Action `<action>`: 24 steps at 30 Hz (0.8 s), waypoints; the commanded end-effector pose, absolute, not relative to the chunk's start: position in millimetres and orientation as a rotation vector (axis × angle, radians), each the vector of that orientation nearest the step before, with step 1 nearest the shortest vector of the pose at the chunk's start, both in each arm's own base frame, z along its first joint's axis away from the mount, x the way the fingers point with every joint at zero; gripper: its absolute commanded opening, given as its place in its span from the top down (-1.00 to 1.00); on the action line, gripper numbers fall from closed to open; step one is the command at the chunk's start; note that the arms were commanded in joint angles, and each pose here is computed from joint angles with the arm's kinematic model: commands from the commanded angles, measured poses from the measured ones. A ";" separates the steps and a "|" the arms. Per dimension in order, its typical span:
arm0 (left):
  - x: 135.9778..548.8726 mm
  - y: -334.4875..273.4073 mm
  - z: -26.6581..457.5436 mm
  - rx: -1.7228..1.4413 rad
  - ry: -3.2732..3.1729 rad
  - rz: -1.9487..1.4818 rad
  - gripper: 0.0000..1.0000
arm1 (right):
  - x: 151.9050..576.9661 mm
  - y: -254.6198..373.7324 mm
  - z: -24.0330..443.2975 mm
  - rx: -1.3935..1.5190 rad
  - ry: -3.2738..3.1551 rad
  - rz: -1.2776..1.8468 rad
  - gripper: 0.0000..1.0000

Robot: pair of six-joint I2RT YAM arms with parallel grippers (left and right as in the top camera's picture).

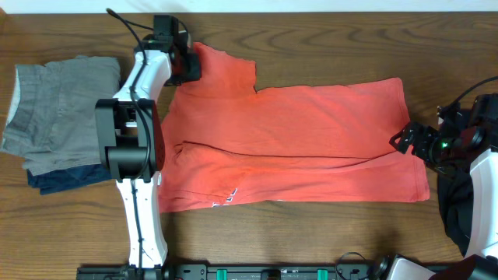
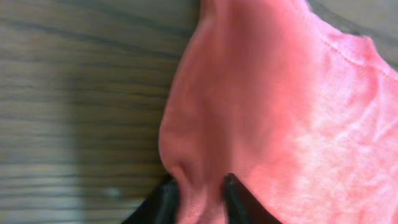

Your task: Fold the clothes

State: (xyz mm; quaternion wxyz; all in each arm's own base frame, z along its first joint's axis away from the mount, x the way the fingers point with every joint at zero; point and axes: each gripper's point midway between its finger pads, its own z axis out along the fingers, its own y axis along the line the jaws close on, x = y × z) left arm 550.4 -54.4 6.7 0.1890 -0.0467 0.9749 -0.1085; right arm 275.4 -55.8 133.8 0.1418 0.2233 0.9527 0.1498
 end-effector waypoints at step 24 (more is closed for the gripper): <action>511.4 -58.5 62.8 -0.268 2.819 -0.341 0.88 | 280.5 -69.2 109.4 0.704 2.844 0.344 -0.93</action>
